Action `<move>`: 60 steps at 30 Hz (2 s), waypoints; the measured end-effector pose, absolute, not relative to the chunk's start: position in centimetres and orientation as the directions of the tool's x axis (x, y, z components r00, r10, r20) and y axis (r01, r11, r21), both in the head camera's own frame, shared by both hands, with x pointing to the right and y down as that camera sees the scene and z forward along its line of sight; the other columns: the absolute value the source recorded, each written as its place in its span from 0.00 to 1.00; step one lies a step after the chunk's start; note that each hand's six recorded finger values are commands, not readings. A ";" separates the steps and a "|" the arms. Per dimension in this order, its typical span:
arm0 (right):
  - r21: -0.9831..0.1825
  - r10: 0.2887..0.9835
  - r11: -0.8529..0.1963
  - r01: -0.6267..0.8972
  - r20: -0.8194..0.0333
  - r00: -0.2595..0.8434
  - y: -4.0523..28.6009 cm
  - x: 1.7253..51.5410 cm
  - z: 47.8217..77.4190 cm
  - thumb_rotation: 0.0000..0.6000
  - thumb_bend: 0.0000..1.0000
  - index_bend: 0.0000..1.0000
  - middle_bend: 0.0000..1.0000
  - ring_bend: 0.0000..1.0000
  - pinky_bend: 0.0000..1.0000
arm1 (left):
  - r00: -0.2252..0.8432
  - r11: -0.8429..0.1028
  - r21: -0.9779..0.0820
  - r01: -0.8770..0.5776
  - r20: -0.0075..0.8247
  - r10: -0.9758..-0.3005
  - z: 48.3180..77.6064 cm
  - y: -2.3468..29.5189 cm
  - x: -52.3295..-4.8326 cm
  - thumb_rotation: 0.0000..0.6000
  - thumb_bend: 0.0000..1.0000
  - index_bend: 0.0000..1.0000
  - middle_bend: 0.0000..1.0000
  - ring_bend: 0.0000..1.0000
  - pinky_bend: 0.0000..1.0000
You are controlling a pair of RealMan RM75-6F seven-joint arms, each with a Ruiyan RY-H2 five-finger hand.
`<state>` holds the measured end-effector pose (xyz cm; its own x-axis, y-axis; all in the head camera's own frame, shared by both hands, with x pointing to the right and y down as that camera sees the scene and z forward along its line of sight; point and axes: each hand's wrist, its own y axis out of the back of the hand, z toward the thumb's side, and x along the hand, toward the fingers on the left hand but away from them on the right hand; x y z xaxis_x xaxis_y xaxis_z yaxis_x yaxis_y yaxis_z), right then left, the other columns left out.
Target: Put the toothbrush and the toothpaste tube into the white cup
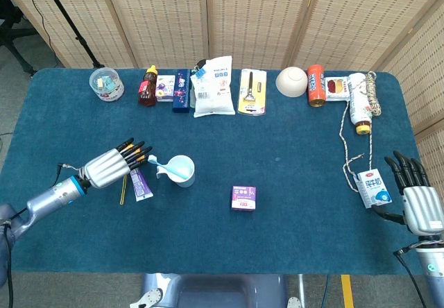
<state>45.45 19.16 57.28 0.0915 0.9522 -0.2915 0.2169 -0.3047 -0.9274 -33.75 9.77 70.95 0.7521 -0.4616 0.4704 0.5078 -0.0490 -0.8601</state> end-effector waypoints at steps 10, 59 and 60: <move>-0.924 0.951 -0.309 0.226 -0.296 0.091 19.1 45.6 57.3 1.00 0.06 0.00 0.00 0.00 0.00 | 0.758 -0.041 -0.861 0.506 0.467 -0.456 71.7 9.9 -32.3 1.00 0.27 0.21 0.10 0.08 0.27; -0.901 0.939 -0.339 0.270 -0.308 0.150 19.5 44.1 57.6 1.00 0.06 0.02 0.00 0.00 0.00 | 0.827 0.237 -0.935 0.264 0.093 -0.554 58.8 8.1 -38.7 1.00 0.35 0.67 0.50 0.38 0.45; -0.901 0.939 -0.339 0.270 -0.308 0.150 19.5 44.1 57.6 1.00 0.06 0.02 0.00 0.00 0.00 | 0.826 0.239 -0.940 0.245 0.074 -0.558 58.3 8.0 -38.7 1.00 0.35 0.67 0.50 0.38 0.45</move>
